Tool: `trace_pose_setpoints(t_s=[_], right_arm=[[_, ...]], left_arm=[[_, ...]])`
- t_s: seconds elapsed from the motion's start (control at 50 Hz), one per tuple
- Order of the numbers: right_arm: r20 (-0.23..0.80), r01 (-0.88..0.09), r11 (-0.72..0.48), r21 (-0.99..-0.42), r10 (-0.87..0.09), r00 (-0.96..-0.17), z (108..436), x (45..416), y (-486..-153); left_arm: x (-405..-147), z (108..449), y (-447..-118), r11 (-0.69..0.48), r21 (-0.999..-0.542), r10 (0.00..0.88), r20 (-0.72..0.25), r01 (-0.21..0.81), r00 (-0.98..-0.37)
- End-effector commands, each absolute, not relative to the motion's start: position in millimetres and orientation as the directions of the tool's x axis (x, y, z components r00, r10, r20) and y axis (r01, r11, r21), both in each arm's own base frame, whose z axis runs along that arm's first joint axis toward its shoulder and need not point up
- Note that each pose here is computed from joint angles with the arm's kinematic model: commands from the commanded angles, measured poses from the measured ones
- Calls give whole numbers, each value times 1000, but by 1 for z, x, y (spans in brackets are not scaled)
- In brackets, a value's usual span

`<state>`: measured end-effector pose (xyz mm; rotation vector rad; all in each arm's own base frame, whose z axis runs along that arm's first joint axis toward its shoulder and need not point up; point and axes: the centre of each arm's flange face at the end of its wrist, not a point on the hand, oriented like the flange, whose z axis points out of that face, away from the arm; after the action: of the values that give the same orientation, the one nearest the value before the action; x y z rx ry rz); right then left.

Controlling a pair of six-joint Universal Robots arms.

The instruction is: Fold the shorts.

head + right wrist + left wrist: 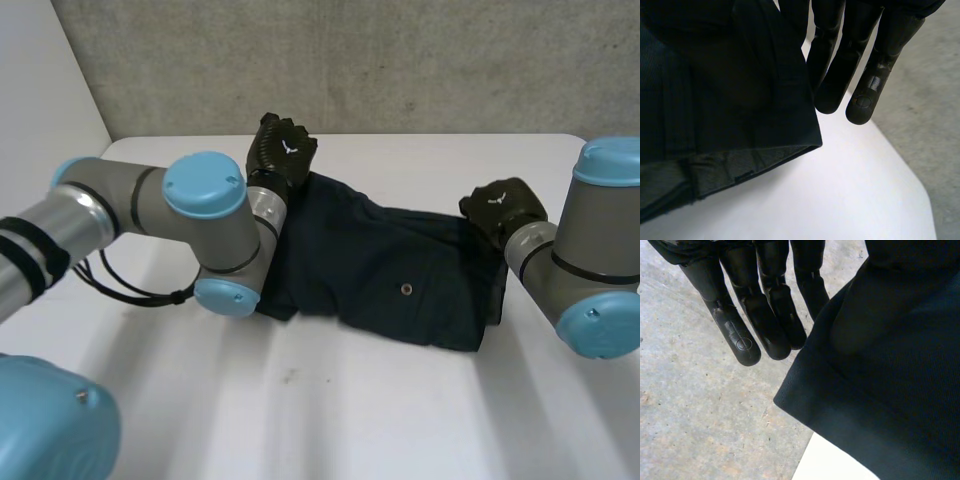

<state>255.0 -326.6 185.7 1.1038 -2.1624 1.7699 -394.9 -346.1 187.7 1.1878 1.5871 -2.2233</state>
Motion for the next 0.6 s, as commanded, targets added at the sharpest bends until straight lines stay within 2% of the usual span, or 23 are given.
trace_pose_setpoints(t_s=[0.02,0.06,0.1,0.12,0.14,0.18,0.2,0.22,0.26,0.28,0.3,0.36,0.42,0.48,0.52,0.54,0.6], right_arm=[[517,-538,-57,-841,-376,-769,188,259,-348],[531,-526,-120,-842,-359,-768,201,263,-355],[542,-511,-184,-840,-335,-771,218,269,-363],[549,-491,-250,-835,-302,-780,239,274,-372],[551,-479,-286,-830,-280,-786,252,277,-376],[552,-456,-365,-812,-224,-803,281,279,-383],[539,-421,-455,-785,-165,-826,316,281,-388],[532,-407,-490,-770,-142,-835,331,282,-389],[506,-375,-571,-730,-83,-858,365,281,-388],[475,-346,-643,-683,-31,-879,398,279,-383],[459,-335,-674,-658,-6,-889,412,277,-380],[409,-310,-739,-597,52,-911,447,272,-367],[396,-308,-744,-594,63,-916,455,269,-361],[418,-318,-698,-642,28,-908,442,271,-357],[456,-331,-638,-695,-35,-889,419,278,-353],[469,-337,-618,-710,-59,-881,412,281,-351],[517,-375,-521,-767,-155,-841,374,291,-347]], left_arm=[[-402,175,-360,-429,-731,290,-668,531,-686],[-402,184,-364,-447,-729,267,-662,518,-700],[-402,212,-373,-503,-718,208,-641,481,-739],[-403,223,-375,-525,-712,187,-631,467,-753],[-400,251,-380,-573,-694,130,-603,436,-787],[-396,283,-383,-624,-668,73,-566,406,-821],[-393,300,-383,-648,-654,45,-545,390,-837],[-384,337,-381,-694,-622,-13,-492,363,-870],[-374,374,-373,-735,-591,-59,-432,332,-900],[-370,387,-369,-752,-578,-70,-408,317,-910],[-363,414,-358,-781,-558,-77,-358,279,-931],[-351,441,-344,-807,-545,-64,-306,229,-950],[-337,458,-331,-808,-560,-29,-272,183,-962],[-327,450,-323,-780,-606,24,-275,154,-961],[-324,437,-322,-752,-640,49,-289,155,-956],[-324,417,-324,-716,-678,77,-311,164,-947],[-325,382,-325,-652,-733,119,-349,191,-930]])
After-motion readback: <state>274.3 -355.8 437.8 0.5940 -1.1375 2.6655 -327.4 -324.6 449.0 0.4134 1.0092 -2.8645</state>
